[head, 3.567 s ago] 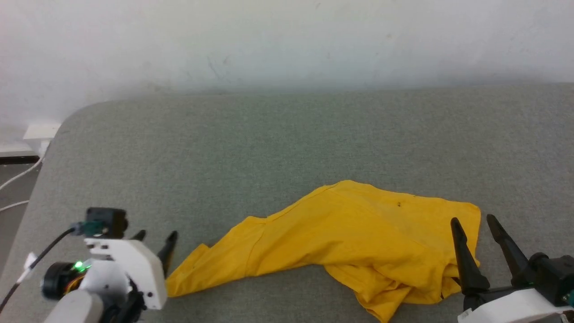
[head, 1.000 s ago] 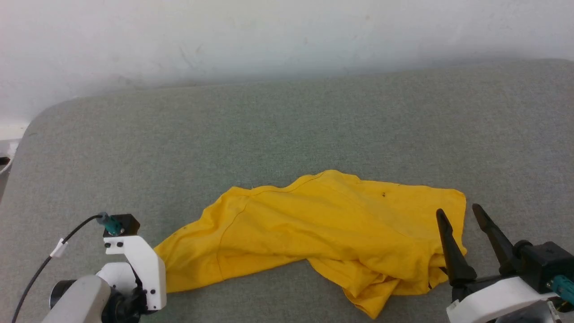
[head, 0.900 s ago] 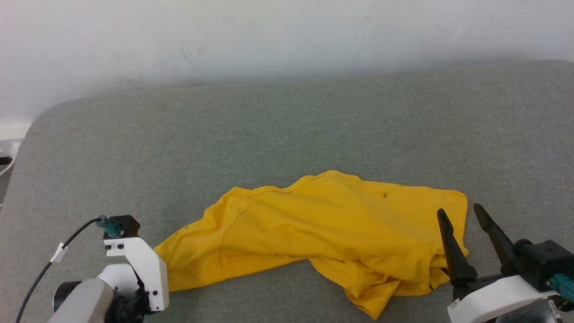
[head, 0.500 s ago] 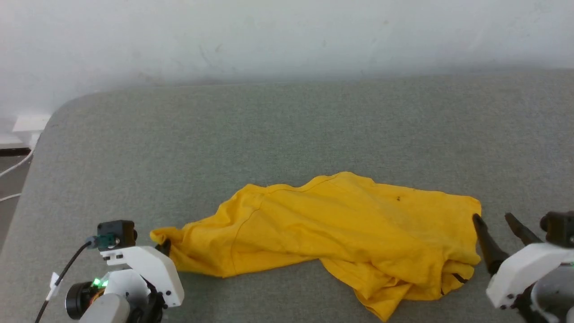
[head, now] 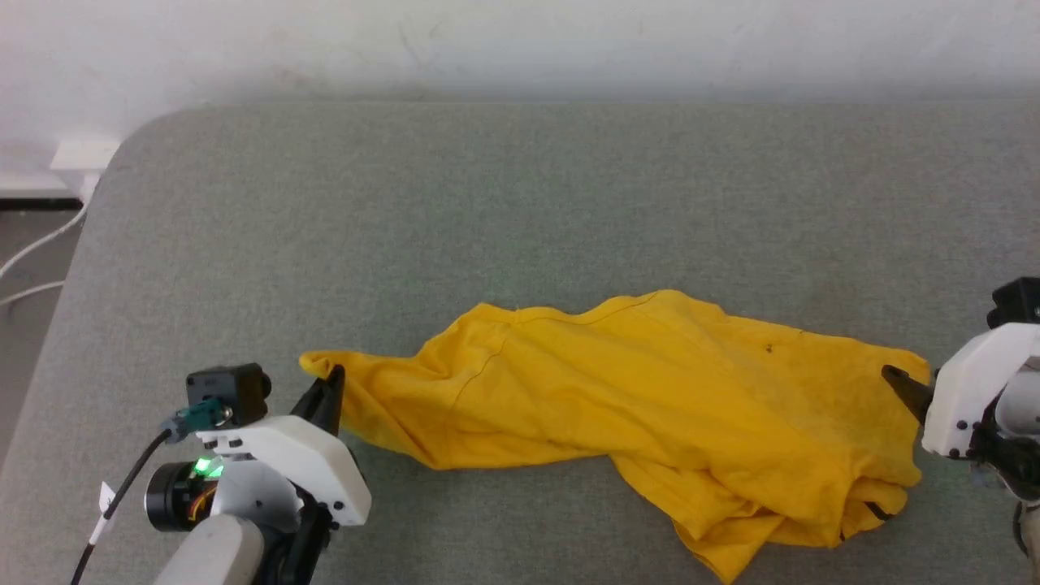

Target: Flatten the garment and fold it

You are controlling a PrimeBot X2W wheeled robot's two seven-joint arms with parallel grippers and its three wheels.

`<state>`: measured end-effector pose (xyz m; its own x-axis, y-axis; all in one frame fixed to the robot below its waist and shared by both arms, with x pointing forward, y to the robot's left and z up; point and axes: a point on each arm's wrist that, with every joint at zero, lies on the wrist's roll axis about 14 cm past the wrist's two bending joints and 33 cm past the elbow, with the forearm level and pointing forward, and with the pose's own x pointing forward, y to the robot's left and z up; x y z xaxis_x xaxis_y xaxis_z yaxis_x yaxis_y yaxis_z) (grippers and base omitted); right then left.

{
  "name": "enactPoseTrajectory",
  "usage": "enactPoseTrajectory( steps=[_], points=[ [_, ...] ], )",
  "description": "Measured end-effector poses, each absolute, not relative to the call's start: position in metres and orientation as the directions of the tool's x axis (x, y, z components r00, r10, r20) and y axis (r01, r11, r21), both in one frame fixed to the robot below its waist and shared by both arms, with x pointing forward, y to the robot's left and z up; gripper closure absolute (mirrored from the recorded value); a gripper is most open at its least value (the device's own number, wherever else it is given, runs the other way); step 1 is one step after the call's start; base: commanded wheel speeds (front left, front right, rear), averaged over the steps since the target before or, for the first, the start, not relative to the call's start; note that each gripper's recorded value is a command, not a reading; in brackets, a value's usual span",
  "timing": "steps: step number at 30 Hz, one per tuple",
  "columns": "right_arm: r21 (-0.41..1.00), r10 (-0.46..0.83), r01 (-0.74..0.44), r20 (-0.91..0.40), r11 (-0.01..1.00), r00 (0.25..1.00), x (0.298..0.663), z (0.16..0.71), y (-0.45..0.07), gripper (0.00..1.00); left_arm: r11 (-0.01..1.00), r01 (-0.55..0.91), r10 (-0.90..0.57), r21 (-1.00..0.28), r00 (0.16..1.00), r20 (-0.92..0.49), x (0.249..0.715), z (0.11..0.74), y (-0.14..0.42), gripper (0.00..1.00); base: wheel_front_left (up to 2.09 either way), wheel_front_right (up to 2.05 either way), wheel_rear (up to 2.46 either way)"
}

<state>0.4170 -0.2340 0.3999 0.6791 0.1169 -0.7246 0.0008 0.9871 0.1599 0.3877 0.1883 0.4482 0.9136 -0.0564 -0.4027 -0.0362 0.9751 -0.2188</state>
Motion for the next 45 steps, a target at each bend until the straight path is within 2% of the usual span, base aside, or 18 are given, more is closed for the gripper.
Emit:
enactPoseTrajectory(
  steps=[4, 5, 7, 8, 11, 16, 19, 22, 27, 30, 33, 37, 38, 39, 40, 41, 45],
  points=[
    [0.163, 0.136, -0.006, -0.798, 0.987, 0.587, 0.423, 0.376, -0.226, 0.0, 0.973, -0.045, -0.055, -0.227, 0.908, -0.415, 0.389, 0.442, 0.187, 1.0, 0.0, 0.0, 0.0],
    [0.169, 0.144, -0.007, -0.817, 0.986, 0.558, 0.423, 0.37, -0.224, 0.36, 0.973, -0.05, -0.051, -0.226, 0.905, -0.423, 0.388, 0.44, 0.189, 1.0, 0.0, 0.0, 0.0],
    [0.175, 0.156, -0.009, -0.858, 0.985, 0.489, 0.421, 0.362, -0.221, 0.75, 0.972, -0.062, -0.042, -0.226, 0.902, -0.429, 0.387, 0.436, 0.191, 1.0, 0.0, 0.0, 0.0],
    [0.18, 0.164, -0.008, -0.872, 0.984, 0.462, 0.422, 0.359, -0.22, 1.0, 0.972, -0.069, -0.036, -0.225, 0.901, -0.433, 0.386, 0.434, 0.193, 1.0, 0.0, 0.0, 0.0],
    [0.193, 0.176, 0.001, -0.898, 0.981, 0.403, 0.423, 0.356, -0.219, 1.0, 0.972, -0.088, -0.02, -0.219, 0.894, -0.447, 0.383, 0.43, 0.198, 1.0, 0.0, 0.0, 0.0],
    [0.209, 0.194, -0.005, -0.898, 0.978, 0.394, 0.421, 0.361, -0.214, 1.0, 0.973, -0.092, -0.011, -0.212, 0.899, -0.438, 0.381, 0.433, 0.202, 1.0, 0.0, 0.0, 0.0],
    [0.192, 0.191, -0.043, -0.877, 0.98, 0.441, 0.424, 0.374, -0.211, 1.0, 0.979, -0.087, 0.004, -0.186, 0.914, -0.406, 0.383, 0.445, 0.212, 1.0, 0.0, 0.0, 0.0],
    [0.15, 0.173, -0.088, -0.805, 0.985, 0.568, 0.438, 0.403, -0.213, 1.0, 0.989, -0.068, 0.02, -0.134, 0.942, -0.335, 0.395, 0.474, 0.225, 1.0, 0.0, 0.0, 0.0],
    [0.02, 0.089, -0.097, -0.608, 0.995, 0.789, 0.475, 0.487, -0.242, 1.0, 0.999, -0.022, 0.014, -0.046, 0.986, -0.167, 0.429, 0.545, 0.238, 1.0, 0.0, 0.0, 0.0],
    [-0.014, 0.053, -0.067, -0.467, 0.998, 0.883, 0.494, 0.542, -0.254, 1.0, 1.0, -0.013, 0.013, 0.0, 0.996, -0.088, 0.456, 0.583, 0.245, 1.0, 0.0, 0.0, 0.0],
    [-0.031, 0.019, -0.031, -0.327, 0.999, 0.945, 0.51, 0.595, -0.266, 1.0, 0.999, -0.001, 0.002, 0.038, 1.0, -0.017, 0.484, 0.619, 0.242, 1.0, 0.0, 0.0, 0.0],
    [-0.026, -0.008, 0.004, -0.131, 1.0, 0.991, 0.537, 0.662, -0.273, 1.0, 0.997, -0.013, 0.008, 0.072, 0.997, 0.078, 0.526, 0.663, 0.241, 1.0, 0.0, 0.0, 0.0],
    [-0.019, -0.017, 0.016, -0.036, 1.0, 0.999, 0.551, 0.692, -0.274, 1.0, 0.995, -0.023, 0.011, 0.098, 0.992, 0.128, 0.546, 0.685, 0.241, 1.0, 0.0, 0.0, 0.0],
    [-0.019, -0.017, 0.016, -0.036, 1.0, 0.999, 0.551, 0.692, -0.274, 1.0, 0.995, -0.023, 0.011, 0.098, 0.992, 0.128, 0.546, 0.685, 0.241, 1.0, 0.0, 0.0, 0.0],
    [-0.018, -0.02, 0.02, 0.017, 1.0, 1.0, 0.558, 0.708, -0.274, 1.0, 0.992, -0.035, 0.016, 0.118, 0.988, 0.156, 0.557, 0.696, 0.243, 1.0, 0.0, 0.0, 0.0],
    [-0.035, -0.032, 0.037, 0.125, 0.999, 0.992, 0.572, 0.739, -0.275, 1.0, 0.989, -0.051, 0.02, 0.14, 0.976, 0.215, 0.577, 0.718, 0.245, 1.0, 0.0, 0.0, 0.0],
    [-0.043, -0.04, 0.055, 0.289, 0.998, 0.957, 0.599, 0.779, -0.274, 1.0, 0.985, -0.089, 0.036, 0.148, 0.944, 0.327, 0.613, 0.749, 0.247, 1.0, 0.0, 0.0, 0.0]
  ],
)
